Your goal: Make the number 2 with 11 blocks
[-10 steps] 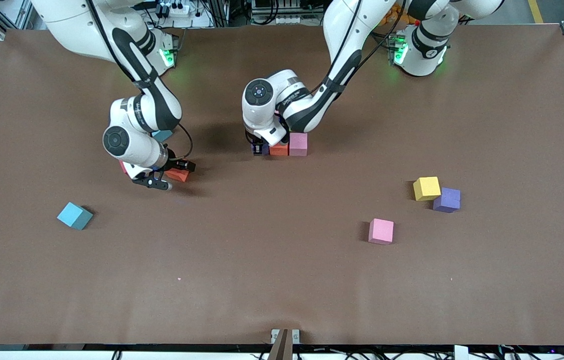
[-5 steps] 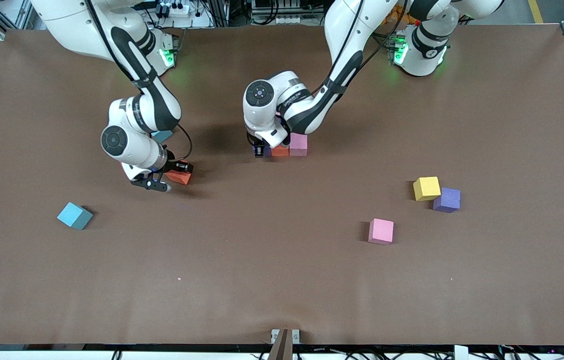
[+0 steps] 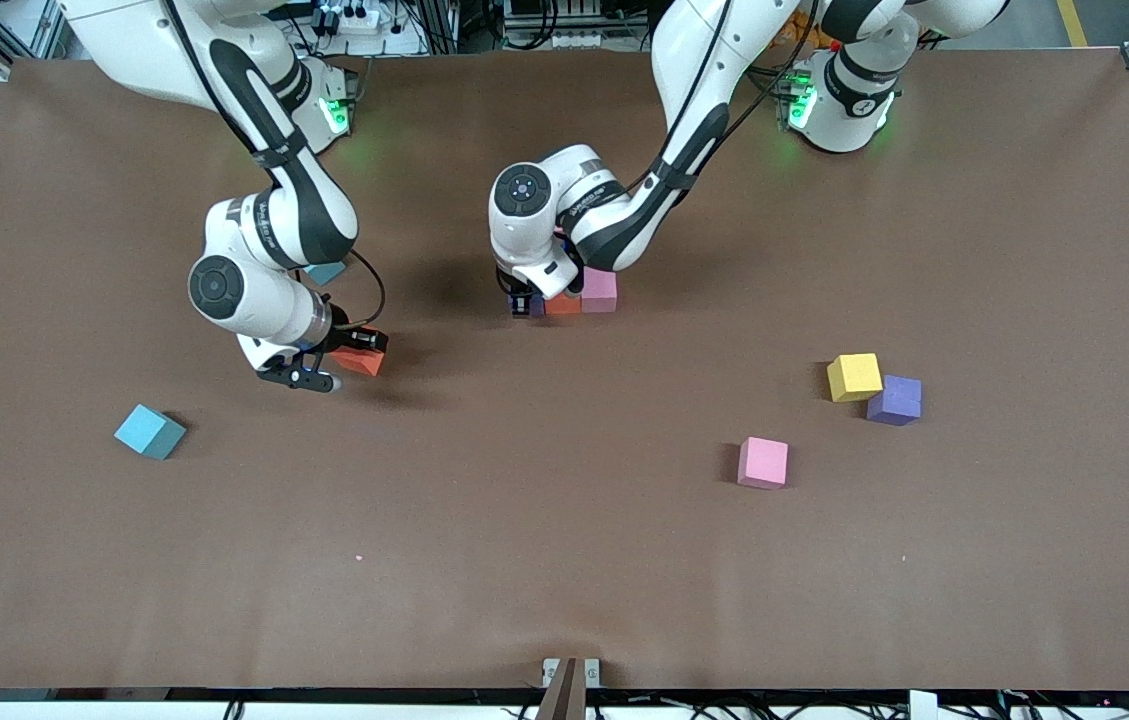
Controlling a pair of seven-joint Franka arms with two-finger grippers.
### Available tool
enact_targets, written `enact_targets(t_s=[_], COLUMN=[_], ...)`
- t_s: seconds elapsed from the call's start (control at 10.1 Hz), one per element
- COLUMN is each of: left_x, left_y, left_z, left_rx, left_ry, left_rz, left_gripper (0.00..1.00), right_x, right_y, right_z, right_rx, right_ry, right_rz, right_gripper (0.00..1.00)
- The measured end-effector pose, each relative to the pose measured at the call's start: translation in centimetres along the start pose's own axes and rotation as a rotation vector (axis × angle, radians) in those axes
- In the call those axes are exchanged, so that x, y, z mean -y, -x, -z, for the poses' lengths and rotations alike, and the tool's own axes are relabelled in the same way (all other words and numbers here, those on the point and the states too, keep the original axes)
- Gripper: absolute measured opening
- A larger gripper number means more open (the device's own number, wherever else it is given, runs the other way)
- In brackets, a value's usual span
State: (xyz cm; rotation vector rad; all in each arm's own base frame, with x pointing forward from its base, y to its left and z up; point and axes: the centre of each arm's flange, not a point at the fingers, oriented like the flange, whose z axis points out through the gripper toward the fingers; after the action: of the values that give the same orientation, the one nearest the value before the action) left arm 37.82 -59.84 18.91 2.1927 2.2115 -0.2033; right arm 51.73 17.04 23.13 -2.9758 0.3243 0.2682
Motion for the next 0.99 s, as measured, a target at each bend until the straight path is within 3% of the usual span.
enact_targets(t_s=[0.1,0.3,0.4,0.69,0.99], left_x=[-0.1,-0.6,-1.1,-3.6,-7.3], left_y=[-0.1,-0.3,0.0,-0.3,-3.9], left_z=[-0.1,0.3,1.7,11.1,17.6], left_rx=[-0.003,0.001,0.019,0.071,0.062], left_ry=[0.002,0.014,0.029,0.092,0.132], left_rz=[-0.002,-0.019,-0.019,-0.050,-0.180], left_gripper=[0.65,0.95,1.00,1.00,1.00], right_x=[0.9,2.6,3.3,5.5,10.1], right_y=[0.1,0.5,0.5,0.5,1.4], right_z=[0.3,0.7,1.0,1.7,0.5], right_rx=[-0.006,-0.016,-0.020,-0.035,-0.036], right_ry=[-0.002,-0.006,-0.008,-0.017,-0.014], right_rz=[0.015,0.038,0.049,0.083,0.156], right_gripper=[0.58,0.58,0.58,0.58,0.58])
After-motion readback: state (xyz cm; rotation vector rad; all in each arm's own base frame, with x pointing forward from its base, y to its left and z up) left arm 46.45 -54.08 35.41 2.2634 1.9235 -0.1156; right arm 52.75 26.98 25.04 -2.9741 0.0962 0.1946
